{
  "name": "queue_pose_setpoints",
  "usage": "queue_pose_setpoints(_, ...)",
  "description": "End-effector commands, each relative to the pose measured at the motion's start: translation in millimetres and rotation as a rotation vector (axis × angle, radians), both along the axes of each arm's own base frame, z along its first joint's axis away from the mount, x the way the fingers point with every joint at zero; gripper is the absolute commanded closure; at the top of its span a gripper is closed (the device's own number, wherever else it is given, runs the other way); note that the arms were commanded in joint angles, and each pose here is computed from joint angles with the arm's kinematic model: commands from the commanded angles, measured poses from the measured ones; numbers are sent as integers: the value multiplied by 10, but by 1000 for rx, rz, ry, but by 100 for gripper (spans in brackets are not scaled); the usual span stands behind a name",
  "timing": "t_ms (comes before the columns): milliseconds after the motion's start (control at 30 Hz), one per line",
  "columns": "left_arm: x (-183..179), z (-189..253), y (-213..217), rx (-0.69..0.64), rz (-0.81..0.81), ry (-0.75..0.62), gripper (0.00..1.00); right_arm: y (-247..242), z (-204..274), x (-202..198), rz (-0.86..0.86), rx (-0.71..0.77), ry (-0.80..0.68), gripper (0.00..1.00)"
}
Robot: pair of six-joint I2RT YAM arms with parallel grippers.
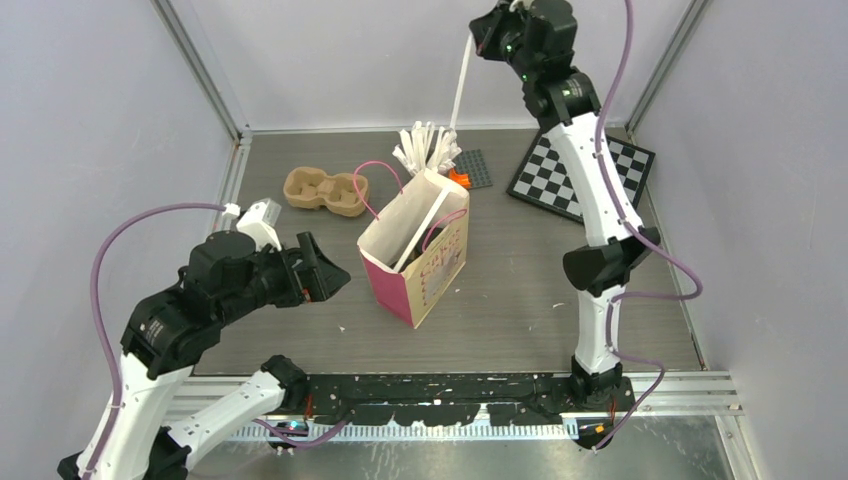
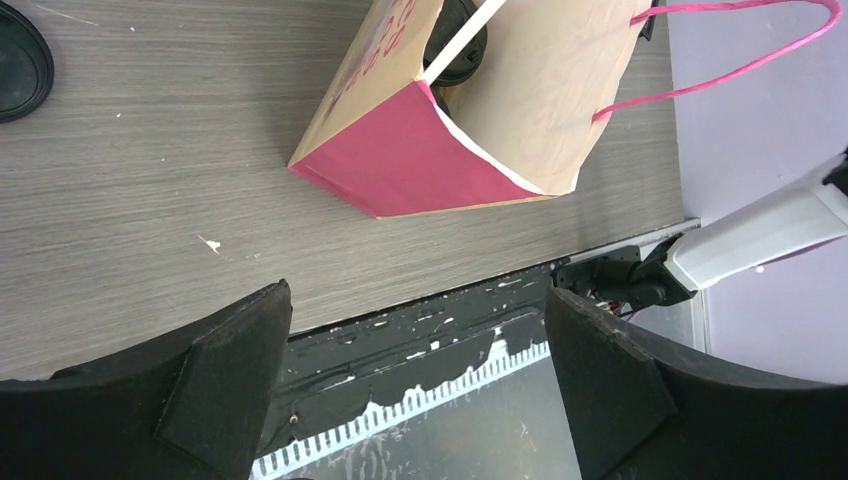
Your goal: Pack the takeout coffee
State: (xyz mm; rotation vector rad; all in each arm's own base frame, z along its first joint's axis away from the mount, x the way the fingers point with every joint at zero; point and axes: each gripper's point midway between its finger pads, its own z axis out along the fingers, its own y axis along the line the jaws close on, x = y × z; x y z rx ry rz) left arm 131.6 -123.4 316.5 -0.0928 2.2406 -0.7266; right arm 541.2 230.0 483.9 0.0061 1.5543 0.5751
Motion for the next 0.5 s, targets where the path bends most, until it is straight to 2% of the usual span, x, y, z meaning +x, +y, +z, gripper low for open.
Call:
queue_pose_setpoints(0,81,79,-67,-8,-28,-57,0,-204,550,-411,-22,7,-86,100)
queue_pose_setpoints(233,126,75,-45,2,-15,-81,0,-323,866,-941,19,91,-79,100)
queue_pose_setpoints(433,166,101,-1,16,7,-105,0,-116,781,-1435,159,273,7,100)
queue_pose_setpoints(467,174,109,3,17,10,-109,0,-59,634,-1469,169,291,45,100)
